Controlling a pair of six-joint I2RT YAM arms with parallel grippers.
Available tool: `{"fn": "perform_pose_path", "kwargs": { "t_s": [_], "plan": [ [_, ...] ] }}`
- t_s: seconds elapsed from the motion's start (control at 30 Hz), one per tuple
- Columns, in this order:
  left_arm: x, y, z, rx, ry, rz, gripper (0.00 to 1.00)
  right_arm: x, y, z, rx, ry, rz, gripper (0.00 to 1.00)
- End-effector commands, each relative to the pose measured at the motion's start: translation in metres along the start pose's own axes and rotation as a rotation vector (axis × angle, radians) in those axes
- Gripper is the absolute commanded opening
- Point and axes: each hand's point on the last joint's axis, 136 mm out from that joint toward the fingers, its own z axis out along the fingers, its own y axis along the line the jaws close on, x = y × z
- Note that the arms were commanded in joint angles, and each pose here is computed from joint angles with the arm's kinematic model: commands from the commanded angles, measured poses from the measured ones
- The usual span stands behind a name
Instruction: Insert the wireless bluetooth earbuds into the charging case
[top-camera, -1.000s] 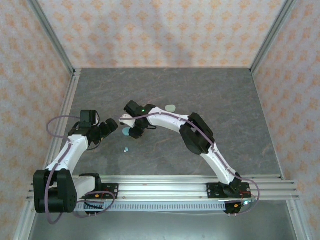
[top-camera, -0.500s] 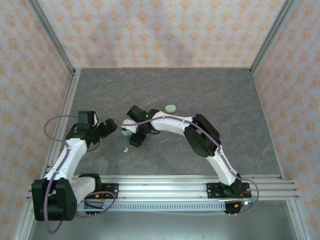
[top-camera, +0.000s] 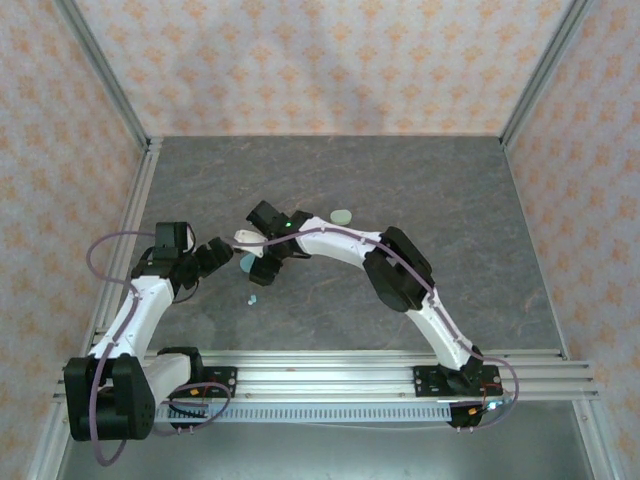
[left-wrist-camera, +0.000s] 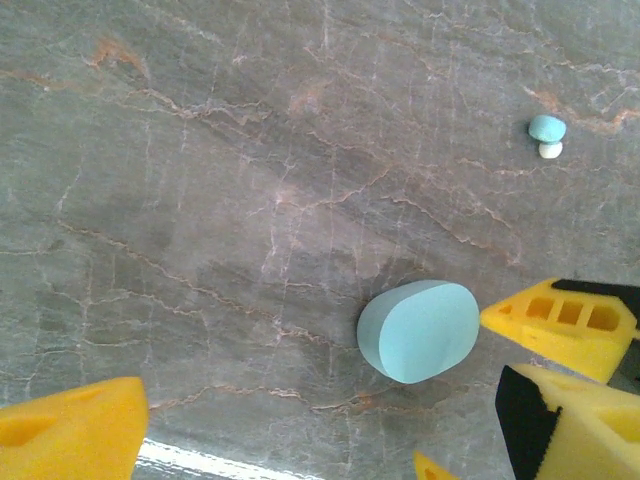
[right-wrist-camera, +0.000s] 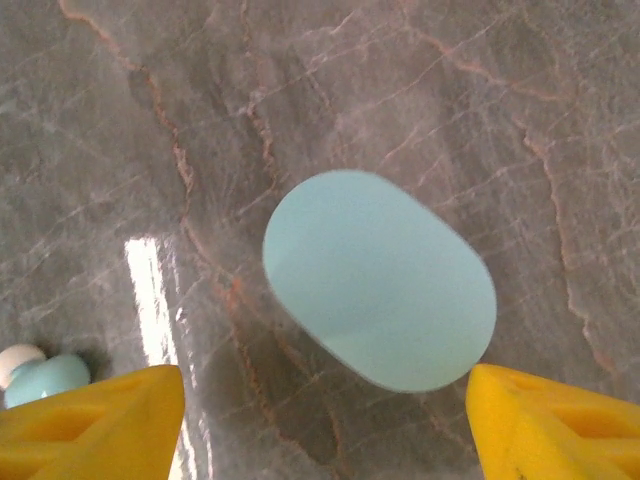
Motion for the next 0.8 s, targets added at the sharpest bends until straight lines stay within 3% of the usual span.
{"fn": "perform_pose_path", "kwargs": {
  "t_s": [0.0,0.6,0.77],
  "plan": [
    [-0.005,-0.004,-0.002,0.003,-0.008,0.029,0.9,-0.003,0.001,0.012,-0.033,0.003,-0.018,0.74],
    [-0.003,0.001,-0.001,-0.019,0.0,0.03,0.9,-0.012,-0.004,0.025,-0.036,-0.031,-0.151,0.76],
    [-0.002,-0.004,0.001,0.01,0.015,0.079,0.88,-0.017,-0.007,0.012,-0.032,-0.058,-0.098,0.75]
  ]
}}
